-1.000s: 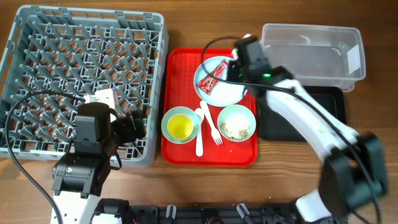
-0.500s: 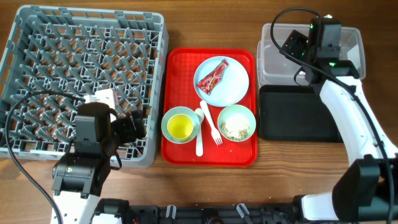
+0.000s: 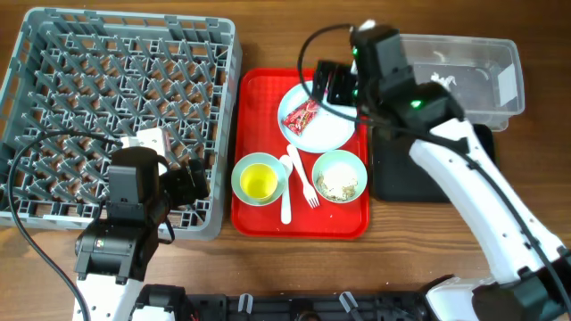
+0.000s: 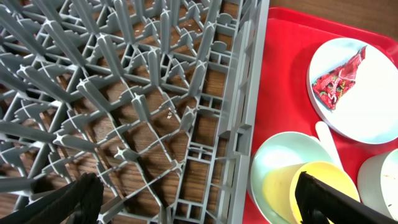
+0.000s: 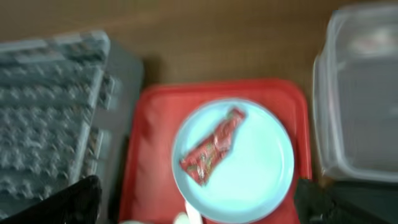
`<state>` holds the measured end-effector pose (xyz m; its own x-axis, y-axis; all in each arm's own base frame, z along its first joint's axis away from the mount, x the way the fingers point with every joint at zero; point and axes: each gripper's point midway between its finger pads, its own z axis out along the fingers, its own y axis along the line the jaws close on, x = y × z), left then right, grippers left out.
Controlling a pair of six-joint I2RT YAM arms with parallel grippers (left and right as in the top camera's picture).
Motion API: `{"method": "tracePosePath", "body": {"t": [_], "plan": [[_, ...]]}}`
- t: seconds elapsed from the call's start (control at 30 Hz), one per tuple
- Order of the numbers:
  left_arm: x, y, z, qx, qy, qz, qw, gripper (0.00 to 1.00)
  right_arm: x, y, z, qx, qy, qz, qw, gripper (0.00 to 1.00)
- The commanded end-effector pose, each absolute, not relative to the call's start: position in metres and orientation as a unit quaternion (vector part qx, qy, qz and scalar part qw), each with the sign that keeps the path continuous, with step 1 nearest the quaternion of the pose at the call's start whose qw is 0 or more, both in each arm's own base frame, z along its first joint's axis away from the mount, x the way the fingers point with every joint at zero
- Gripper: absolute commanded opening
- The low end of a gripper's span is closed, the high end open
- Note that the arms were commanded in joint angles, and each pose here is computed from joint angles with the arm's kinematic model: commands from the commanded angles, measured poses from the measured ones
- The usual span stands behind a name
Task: Sort waste into correct bins and load items into the dishwasher rack
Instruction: 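Grasp the red snack wrapper with the right gripper, drop it in the clear bin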
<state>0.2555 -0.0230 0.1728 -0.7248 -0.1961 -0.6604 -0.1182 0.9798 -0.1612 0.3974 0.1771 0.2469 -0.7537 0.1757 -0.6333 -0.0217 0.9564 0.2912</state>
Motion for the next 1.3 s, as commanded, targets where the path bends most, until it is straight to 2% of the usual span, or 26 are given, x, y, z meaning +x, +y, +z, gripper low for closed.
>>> {"method": "tracePosePath", "body": {"t": [0.0, 0.17, 0.3, 0.37, 0.4, 0.53, 0.6, 0.83, 0.9, 1.0, 1.07, 1.17, 1.27], "plan": [[0.258, -0.024, 0.182, -0.088, 0.922, -0.058, 0.372, 1.0, 0.409, 0.17, 0.253, 0.08, 0.924, 0.118, 0.354, 1.0], [0.258, -0.028, 0.182, -0.084, 0.923, -0.068, 0.37, 1.0, 0.426, 0.181, 0.161, 0.089, 0.958, 0.077, 0.262, 1.0], [0.258, -0.028, 0.182, -0.084, 0.923, -0.068, 0.37, 1.0, 0.447, 0.223, 0.135, 0.056, 0.954, 0.161, 0.248, 0.98], [0.258, -0.028, 0.182, -0.084, 0.923, -0.068, 0.37, 1.0, 0.456, 0.233, 0.126, 0.066, 0.949, 0.179, 0.25, 0.88], [0.258, -0.028, 0.182, -0.084, 0.923, -0.068, 0.37, 1.0, 0.457, 0.227, 0.114, 0.108, 0.95, 0.166, 0.24, 0.82], [0.258, -0.028, 0.182, -0.083, 0.923, -0.068, 0.37, 1.0, 0.453, 0.225, 0.065, 0.133, 0.961, 0.134, 0.2, 0.9], [0.258, -0.028, 0.182, -0.084, 0.923, -0.068, 0.37, 1.0, 0.446, 0.231, 0.033, 0.125, 0.97, 0.113, 0.176, 0.9], [0.258, -0.028, 0.182, -0.083, 0.923, -0.068, 0.37, 1.0, 0.429, 0.241, 0.002, 0.129, 0.976, 0.07, 0.161, 0.86], [0.258, -0.028, 0.182, -0.083, 0.923, -0.068, 0.37, 1.0, 0.423, 0.24, -0.005, 0.128, 0.979, 0.061, 0.148, 0.76], [0.258, -0.028, 0.182, -0.083, 0.923, -0.068, 0.37, 1.0, 0.418, 0.237, -0.007, 0.127, 0.981, 0.053, 0.138, 0.39], [0.257, -0.028, 0.182, -0.083, 0.923, -0.068, 0.369, 1.0, 0.416, 0.234, -0.005, 0.128, 0.981, 0.05, 0.135, 0.21], [0.257, -0.028, 0.182, -0.084, 0.923, -0.068, 0.369, 1.0, 0.418, 0.224, 0.008, 0.137, 0.979, 0.042, 0.142, 0.04], [0.257, -0.028, 0.182, -0.084, 0.923, -0.068, 0.369, 1.0, 0.423, 0.21, 0.024, 0.147, 0.976, 0.028, 0.16, 0.04]]}}
